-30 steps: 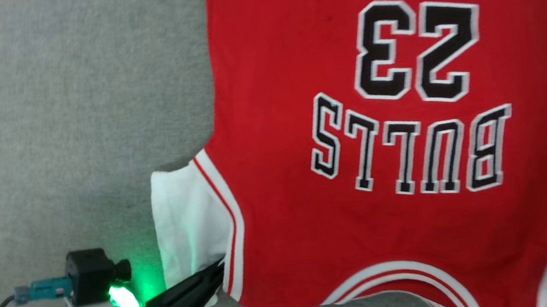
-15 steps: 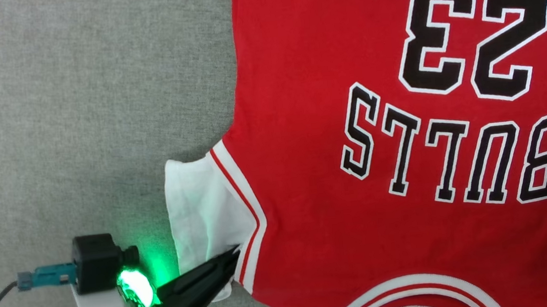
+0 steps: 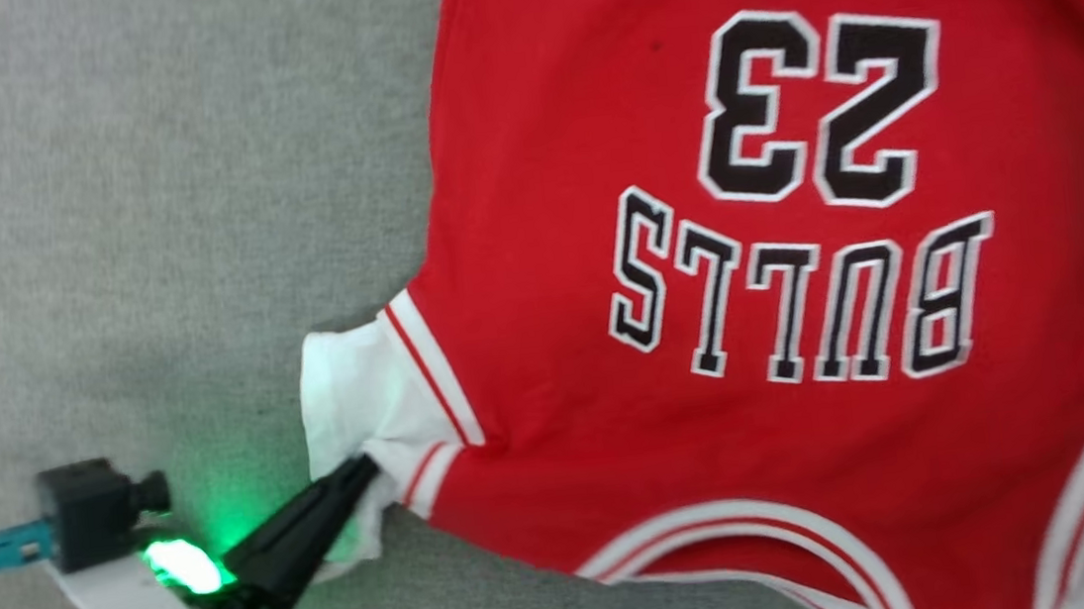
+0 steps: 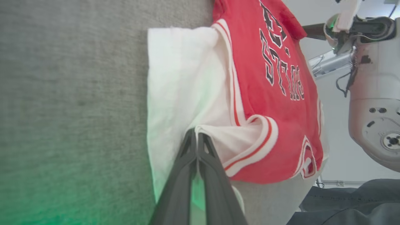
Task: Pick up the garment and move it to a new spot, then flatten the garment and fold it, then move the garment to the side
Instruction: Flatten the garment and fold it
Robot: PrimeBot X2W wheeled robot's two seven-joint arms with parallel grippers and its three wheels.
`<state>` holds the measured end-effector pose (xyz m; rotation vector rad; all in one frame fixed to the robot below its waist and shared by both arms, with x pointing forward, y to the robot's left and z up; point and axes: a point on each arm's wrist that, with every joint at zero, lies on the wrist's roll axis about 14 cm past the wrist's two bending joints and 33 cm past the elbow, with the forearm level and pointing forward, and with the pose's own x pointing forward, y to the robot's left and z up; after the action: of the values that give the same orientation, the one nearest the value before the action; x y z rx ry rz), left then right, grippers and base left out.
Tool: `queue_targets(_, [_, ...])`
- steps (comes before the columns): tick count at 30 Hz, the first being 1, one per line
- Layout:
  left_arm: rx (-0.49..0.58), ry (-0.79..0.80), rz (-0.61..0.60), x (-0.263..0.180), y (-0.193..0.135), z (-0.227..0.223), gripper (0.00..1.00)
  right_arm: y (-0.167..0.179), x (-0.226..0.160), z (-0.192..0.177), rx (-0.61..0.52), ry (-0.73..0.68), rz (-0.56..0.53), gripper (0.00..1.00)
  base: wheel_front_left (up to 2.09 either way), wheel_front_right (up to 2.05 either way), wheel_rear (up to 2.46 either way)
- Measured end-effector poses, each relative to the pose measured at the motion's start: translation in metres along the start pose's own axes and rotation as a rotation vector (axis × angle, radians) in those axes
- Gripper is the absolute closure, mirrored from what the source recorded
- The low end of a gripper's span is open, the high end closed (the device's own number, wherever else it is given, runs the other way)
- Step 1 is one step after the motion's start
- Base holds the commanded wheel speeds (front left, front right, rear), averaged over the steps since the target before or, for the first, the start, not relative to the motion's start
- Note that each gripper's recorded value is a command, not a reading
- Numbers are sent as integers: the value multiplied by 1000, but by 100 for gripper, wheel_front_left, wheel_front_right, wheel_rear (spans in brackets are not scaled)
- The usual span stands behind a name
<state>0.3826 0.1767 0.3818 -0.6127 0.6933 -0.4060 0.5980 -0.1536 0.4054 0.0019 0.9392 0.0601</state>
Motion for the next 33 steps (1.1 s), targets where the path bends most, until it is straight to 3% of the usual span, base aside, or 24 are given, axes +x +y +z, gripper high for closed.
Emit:
queue_targets(6, [25,-48,9,-12,-5,10,100,-14,-59,-41,-17,33,13,100,0,0,0])
queue_targets(17, [72,-99,-58,-14,-28,25,100,-36,-147,-155,23,181,21,100,0,0,0])
queue_targets(26, [104,-122,-104,-6,-41,35,100,-16,-172,-250,87,334,88,100,0,0,0])
queue_targets(32, [108,-124,-113,-4,-44,36,100,-1,-168,-282,120,356,134,100,0,0,0])
queue_targets(33, [107,-120,-115,-4,-44,34,100,0,-166,-282,120,340,134,60,0,0,0])
